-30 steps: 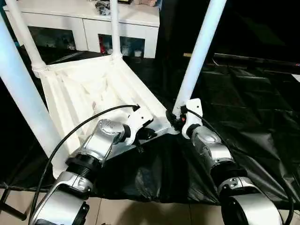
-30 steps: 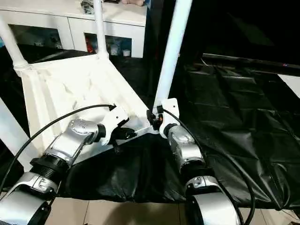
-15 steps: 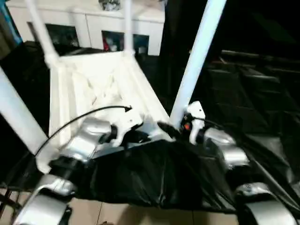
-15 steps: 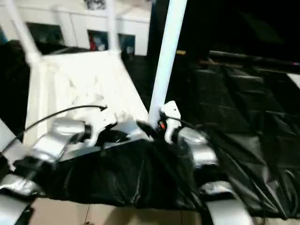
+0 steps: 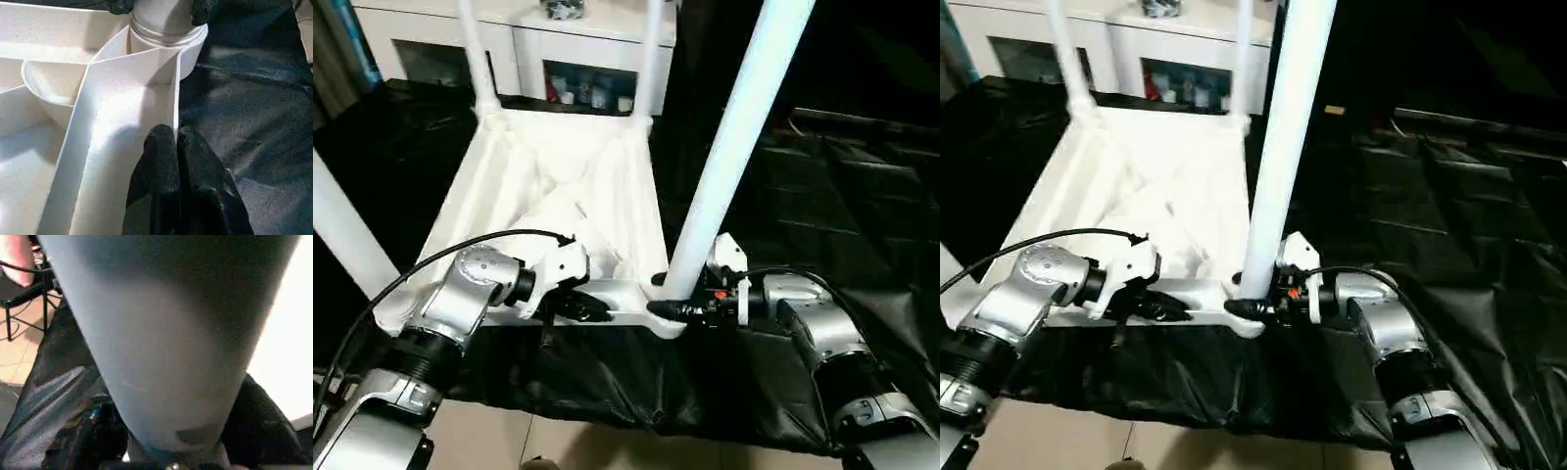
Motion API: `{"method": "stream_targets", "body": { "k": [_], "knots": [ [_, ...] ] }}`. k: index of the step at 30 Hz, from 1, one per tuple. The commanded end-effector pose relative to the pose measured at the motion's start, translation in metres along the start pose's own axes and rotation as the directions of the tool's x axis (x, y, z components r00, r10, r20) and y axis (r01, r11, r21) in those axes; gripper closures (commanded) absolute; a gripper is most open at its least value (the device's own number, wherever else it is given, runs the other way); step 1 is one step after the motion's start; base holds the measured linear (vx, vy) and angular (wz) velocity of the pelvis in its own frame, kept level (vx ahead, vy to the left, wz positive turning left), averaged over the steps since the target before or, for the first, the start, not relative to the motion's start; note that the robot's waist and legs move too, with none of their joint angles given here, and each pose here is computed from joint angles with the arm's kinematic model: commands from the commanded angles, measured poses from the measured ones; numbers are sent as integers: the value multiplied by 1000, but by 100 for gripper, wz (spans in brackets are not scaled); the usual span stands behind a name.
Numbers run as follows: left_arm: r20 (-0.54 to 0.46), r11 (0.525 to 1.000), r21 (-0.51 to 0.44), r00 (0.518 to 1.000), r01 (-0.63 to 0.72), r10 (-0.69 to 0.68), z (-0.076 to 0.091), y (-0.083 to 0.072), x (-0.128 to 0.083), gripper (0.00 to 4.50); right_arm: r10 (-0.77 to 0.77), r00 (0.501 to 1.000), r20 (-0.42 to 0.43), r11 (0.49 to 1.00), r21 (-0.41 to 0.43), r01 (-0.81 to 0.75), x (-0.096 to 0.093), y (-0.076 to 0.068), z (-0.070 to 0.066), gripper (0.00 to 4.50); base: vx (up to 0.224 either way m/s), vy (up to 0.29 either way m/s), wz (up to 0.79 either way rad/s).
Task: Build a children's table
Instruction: Rotate leg to tighten
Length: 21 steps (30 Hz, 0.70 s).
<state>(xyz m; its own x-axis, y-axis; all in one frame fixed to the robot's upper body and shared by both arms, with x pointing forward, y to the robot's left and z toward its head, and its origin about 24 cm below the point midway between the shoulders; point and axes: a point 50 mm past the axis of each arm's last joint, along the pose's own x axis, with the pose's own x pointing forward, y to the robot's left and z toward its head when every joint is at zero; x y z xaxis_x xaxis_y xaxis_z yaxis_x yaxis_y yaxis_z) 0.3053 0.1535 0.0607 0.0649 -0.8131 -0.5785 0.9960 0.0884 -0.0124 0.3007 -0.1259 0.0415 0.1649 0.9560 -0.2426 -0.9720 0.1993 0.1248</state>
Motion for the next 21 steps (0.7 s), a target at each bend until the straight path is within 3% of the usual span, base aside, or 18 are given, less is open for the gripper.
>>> {"method": "stream_targets", "body": {
  "k": [1,7,11,12,13,18,19,20,21],
  "knots": [
    [8,1000,0,1000,-2,2,5,2,6,450,104,994,-43,993,63,-102,14,15,-15,234,0,0,0],
    [37,998,-49,998,-40,42,6,0,19,450,-1,1000,-29,992,124,5,23,17,-24,243,0,0,0],
    [41,995,-69,996,-75,78,9,1,28,450,-149,988,-34,978,141,152,30,11,-29,247,0,0,0],
    [47,993,-80,994,-90,94,11,1,34,450,-212,977,-39,965,148,215,33,8,-30,247,0,0,0],
    [53,988,-98,990,-122,127,16,2,46,450,-334,941,-54,921,192,338,41,3,-34,248,0,0,0],
    [68,980,-122,984,-155,164,27,2,64,450,-461,885,-61,851,252,461,54,-3,-33,253,0,0,0],
    [74,978,-130,982,-165,175,31,1,70,450,-506,860,-70,822,265,505,59,-5,-32,253,0,0,0],
    [83,971,-143,975,-192,205,41,1,82,450,-598,795,-98,745,298,597,68,-11,-29,253,0,0,0],
    [83,971,-143,975,-192,205,41,1,82,450,-598,795,-98,745,298,597,68,-11,-29,253,0,0,0]
  ]
}}
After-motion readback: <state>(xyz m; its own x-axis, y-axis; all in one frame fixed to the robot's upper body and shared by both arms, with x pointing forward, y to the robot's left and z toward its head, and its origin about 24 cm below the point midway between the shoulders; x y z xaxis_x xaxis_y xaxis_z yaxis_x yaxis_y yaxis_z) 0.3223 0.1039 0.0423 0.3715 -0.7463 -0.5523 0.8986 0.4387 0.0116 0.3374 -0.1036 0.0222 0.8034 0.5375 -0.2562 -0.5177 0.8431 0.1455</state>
